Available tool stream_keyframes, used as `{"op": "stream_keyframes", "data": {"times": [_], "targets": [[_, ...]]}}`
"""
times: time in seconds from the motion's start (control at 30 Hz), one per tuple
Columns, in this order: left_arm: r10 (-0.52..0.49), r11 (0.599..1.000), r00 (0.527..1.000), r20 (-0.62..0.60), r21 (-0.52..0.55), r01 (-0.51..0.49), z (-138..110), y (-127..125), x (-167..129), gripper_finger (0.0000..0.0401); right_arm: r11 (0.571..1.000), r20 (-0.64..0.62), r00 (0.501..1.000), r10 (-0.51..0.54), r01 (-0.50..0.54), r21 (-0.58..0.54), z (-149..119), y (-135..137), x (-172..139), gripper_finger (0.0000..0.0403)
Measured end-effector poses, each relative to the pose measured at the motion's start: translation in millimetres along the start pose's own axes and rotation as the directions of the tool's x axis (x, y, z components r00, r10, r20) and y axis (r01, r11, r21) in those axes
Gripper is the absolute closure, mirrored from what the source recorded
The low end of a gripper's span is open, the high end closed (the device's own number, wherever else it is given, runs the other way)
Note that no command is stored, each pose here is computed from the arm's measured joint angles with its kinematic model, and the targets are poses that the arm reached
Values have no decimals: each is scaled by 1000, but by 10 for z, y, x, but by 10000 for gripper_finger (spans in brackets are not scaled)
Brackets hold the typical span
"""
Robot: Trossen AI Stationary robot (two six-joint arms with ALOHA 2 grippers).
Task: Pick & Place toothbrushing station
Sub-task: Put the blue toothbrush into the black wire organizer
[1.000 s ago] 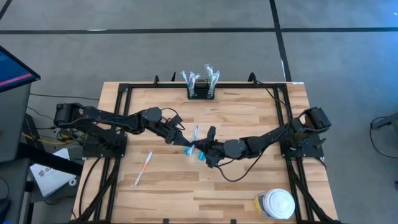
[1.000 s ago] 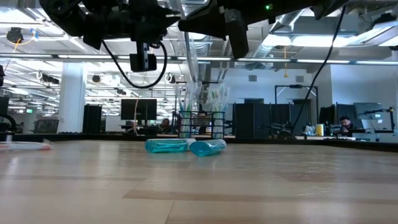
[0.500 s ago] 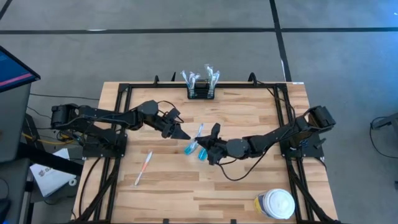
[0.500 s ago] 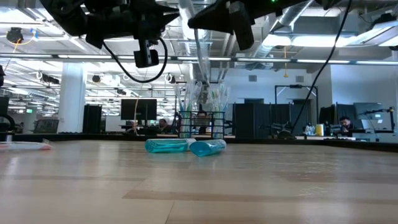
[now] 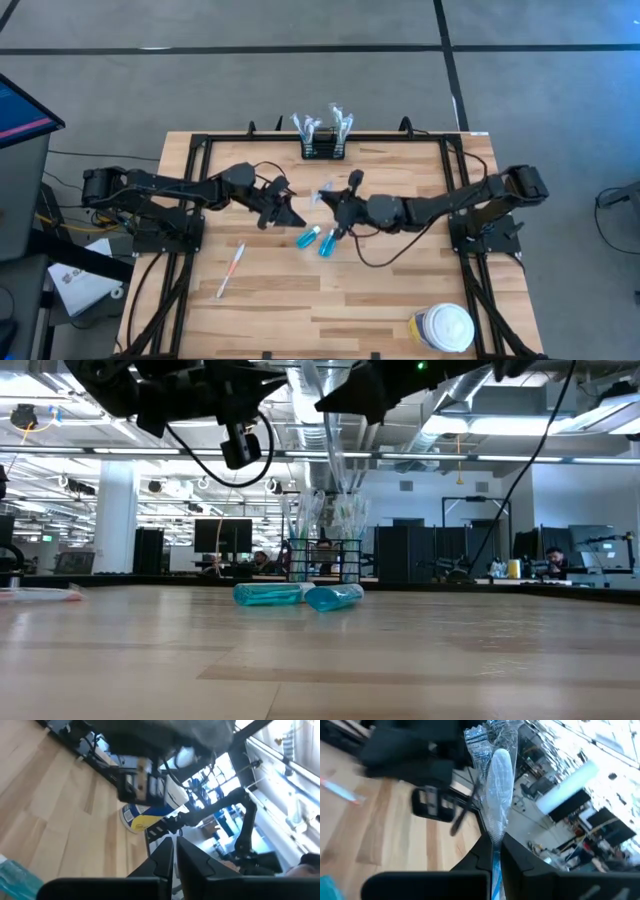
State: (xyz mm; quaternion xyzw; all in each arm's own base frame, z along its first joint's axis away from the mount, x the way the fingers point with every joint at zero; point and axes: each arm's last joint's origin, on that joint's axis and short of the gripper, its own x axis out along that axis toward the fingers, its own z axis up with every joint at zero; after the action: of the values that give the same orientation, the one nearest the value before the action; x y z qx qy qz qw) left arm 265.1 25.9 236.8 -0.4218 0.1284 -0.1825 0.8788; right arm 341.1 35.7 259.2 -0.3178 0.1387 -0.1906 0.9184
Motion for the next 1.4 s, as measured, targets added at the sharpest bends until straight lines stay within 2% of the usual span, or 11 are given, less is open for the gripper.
{"op": "stream_keyframes", "data": {"times": [0.2,0.47,0.8,1.1,1.2,1.4], "targets": [[-12,996,1000,-19,85,14,-48,-35,37,391,997,-7,1000,-2,3,78,-134,-192,146,399],[-5,972,1000,-14,233,8,-106,-80,84,391,980,-9,998,-64,64,187,-318,-516,320,402],[37,914,999,32,404,-47,-176,-138,145,391,941,-56,990,-126,137,311,-653,-876,458,402],[75,883,994,76,458,-101,-198,-156,167,393,897,-48,982,-184,188,400,-957,-1077,470,402],[77,882,994,78,460,-105,-198,-155,167,393,876,-44,976,-211,209,434,-1026,-1136,463,402],[77,882,994,78,460,-105,-197,-154,167,394,864,-56,974,-220,221,453,-1123,-1218,482,401]]}}
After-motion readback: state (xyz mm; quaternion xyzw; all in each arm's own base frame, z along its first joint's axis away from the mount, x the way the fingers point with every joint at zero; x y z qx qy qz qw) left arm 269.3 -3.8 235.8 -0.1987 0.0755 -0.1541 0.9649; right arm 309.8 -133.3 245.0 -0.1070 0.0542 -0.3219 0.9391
